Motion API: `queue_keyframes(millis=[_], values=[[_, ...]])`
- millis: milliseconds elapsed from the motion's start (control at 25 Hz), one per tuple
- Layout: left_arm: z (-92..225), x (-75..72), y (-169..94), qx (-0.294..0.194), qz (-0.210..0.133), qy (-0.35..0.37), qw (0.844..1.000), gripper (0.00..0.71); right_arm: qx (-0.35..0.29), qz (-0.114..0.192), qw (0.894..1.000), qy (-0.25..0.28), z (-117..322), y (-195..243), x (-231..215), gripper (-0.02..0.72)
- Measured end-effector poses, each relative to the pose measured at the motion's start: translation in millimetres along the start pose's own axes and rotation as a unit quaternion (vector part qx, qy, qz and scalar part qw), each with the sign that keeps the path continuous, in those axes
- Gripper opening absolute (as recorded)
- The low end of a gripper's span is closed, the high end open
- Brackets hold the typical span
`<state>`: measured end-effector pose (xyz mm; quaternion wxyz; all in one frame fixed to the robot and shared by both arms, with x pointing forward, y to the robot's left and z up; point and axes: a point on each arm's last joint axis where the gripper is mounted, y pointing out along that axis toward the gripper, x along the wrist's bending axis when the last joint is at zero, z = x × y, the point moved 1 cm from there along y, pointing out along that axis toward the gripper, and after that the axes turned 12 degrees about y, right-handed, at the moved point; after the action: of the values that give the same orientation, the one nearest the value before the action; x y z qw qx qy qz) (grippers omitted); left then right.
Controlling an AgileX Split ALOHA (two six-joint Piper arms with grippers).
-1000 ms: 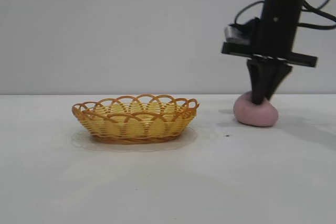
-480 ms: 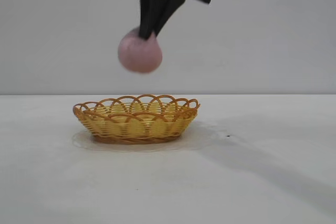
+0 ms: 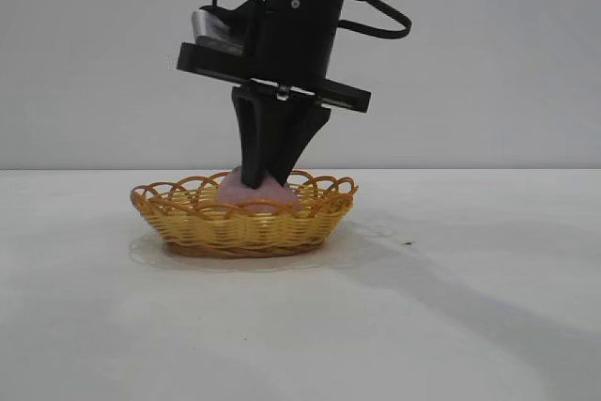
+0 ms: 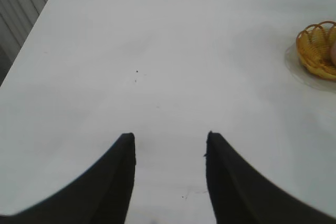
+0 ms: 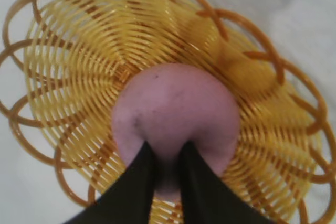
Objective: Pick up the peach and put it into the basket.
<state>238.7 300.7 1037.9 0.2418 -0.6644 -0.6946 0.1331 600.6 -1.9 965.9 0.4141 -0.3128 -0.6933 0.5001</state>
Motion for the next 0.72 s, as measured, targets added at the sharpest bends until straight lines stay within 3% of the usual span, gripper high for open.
queue_keyframes(millis=[40,240,440,600,720], values=[[0,0.0,0,0.000,0.000,0.000,1.000,0.276,-0.020,0.002,1.000,-0.006,-1,-14,2,0.379],[0,0.0,0,0.000,0.000,0.000,1.000,0.276,-0.097,0.048,0.994,-0.023,-2,-79,-10,0.363],[0,0.0,0,0.000,0.000,0.000,1.000,0.276,-0.074,0.073,0.990,0.092,4,-93,-109,0.363],[0,0.0,0,0.000,0.000,0.000,1.000,0.276,-0.038,0.061,0.977,0.199,31,-84,-182,0.363],[0,0.0,0,0.000,0.000,0.000,1.000,0.276,-0.023,0.054,0.967,0.248,49,-77,-212,0.363]])
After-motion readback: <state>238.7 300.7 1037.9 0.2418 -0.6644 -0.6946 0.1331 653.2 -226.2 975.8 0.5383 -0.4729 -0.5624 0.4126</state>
